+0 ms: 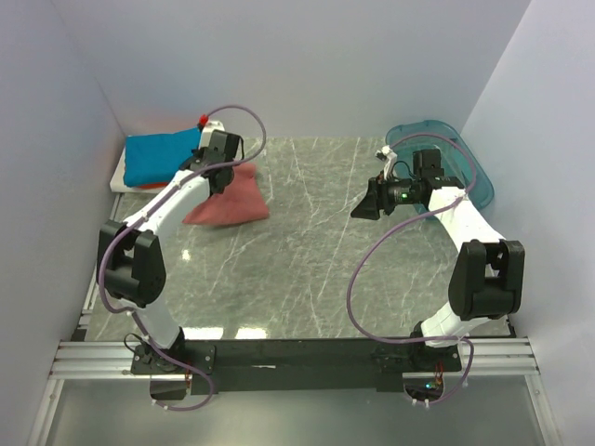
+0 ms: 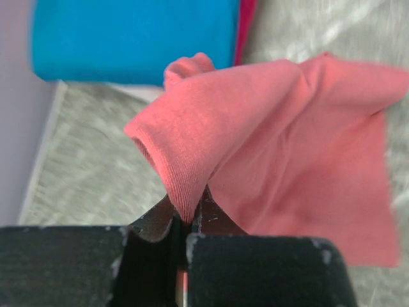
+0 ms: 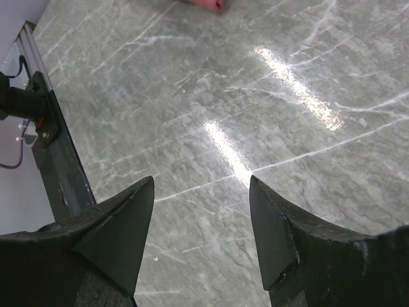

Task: Fold and stack the t-shirts
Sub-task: Neatly place the folded tshirt to the corner

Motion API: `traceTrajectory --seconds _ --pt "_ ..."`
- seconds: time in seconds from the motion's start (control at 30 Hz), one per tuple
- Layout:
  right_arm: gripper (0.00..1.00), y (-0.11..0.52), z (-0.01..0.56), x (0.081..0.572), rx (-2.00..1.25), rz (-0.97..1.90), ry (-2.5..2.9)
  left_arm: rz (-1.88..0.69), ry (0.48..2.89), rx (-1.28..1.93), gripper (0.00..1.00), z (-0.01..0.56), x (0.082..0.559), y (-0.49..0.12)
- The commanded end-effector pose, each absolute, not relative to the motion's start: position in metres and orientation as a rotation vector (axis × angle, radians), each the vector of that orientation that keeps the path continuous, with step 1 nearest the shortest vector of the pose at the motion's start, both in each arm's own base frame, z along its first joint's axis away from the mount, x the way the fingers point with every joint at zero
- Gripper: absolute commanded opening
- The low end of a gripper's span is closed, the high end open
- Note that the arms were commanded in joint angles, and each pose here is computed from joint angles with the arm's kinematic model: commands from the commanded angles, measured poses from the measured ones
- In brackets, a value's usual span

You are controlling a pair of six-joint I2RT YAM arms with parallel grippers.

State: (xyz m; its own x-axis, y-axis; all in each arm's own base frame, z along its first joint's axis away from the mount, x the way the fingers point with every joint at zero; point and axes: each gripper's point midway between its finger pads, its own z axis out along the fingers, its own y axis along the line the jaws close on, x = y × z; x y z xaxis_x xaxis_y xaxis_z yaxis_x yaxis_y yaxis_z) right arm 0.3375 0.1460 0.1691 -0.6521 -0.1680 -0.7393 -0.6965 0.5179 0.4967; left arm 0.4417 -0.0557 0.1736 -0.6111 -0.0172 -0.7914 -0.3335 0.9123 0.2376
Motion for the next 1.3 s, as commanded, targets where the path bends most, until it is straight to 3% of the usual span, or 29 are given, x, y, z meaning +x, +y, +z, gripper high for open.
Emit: traceTrajectory --seconds 0.0,0.53,1.27 --pt "0.68 0.146 0.188 0.336 -0.723 1.091 2.061 0.568 2.056 -0.254 0.00 0.230 0.456 -0.043" --pt "0.68 0.149 0.189 0.335 -0.741 1.136 2.043 0.711 1.882 -0.219 0.00 0.299 0.505 -0.043" --pt "0.68 0.139 0.189 0.337 -0.711 1.146 2.038 0.772 1.754 -0.200 0.00 0.373 0.523 -0.040"
